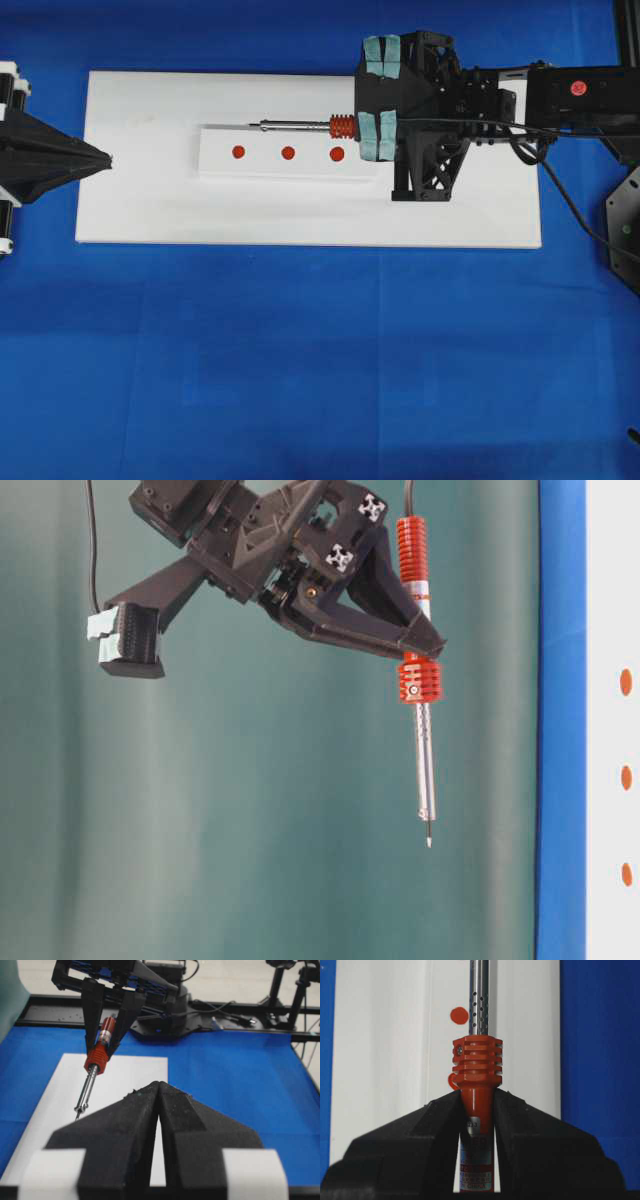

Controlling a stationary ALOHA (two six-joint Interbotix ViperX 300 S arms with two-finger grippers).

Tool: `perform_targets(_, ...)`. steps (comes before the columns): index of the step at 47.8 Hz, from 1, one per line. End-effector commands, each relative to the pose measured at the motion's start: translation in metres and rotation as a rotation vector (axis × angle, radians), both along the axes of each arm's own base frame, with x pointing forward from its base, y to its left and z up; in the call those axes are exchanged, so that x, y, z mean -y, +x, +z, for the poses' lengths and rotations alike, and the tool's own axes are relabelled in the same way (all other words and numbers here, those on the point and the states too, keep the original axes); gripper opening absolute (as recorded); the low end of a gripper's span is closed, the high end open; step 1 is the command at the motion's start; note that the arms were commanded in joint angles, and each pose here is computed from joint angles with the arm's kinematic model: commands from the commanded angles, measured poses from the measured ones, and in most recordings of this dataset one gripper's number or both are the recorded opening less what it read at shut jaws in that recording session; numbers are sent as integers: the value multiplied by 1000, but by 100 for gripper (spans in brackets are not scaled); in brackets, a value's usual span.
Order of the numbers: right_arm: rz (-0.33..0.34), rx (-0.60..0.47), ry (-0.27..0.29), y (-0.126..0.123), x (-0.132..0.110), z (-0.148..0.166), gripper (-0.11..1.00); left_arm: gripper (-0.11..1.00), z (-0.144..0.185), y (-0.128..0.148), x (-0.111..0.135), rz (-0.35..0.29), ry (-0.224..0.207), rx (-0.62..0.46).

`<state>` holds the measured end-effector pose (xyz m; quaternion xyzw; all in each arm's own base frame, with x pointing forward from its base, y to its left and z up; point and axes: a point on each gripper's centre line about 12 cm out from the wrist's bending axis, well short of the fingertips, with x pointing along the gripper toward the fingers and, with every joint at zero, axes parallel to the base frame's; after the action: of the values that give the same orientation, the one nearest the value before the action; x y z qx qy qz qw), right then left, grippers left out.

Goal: Touch the tip of the soldering iron to the mark.
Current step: 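Carry the iron with the right gripper over the red-dot strip, then lower the iron tip with the right gripper onto the middle red dot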

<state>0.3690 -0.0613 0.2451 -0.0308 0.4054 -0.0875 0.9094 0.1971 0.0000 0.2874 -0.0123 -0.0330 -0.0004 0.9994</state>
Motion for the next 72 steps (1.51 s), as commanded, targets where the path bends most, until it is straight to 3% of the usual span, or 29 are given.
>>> perform_targets(1,0,50,-7,0,1,17,6,0,4,1,-1,3,2,15)
perform_targets(15,-4,6,-5,4,1,15,6,0,4,1,0,1,2,15)
perform_targets(36,-66,-335,15,-5,5,0,6,0,5,1,0,1,0,17)
perform_targets(72,-56,-296,13,0,4,2,6,0,5,1,-1,3,0,18)
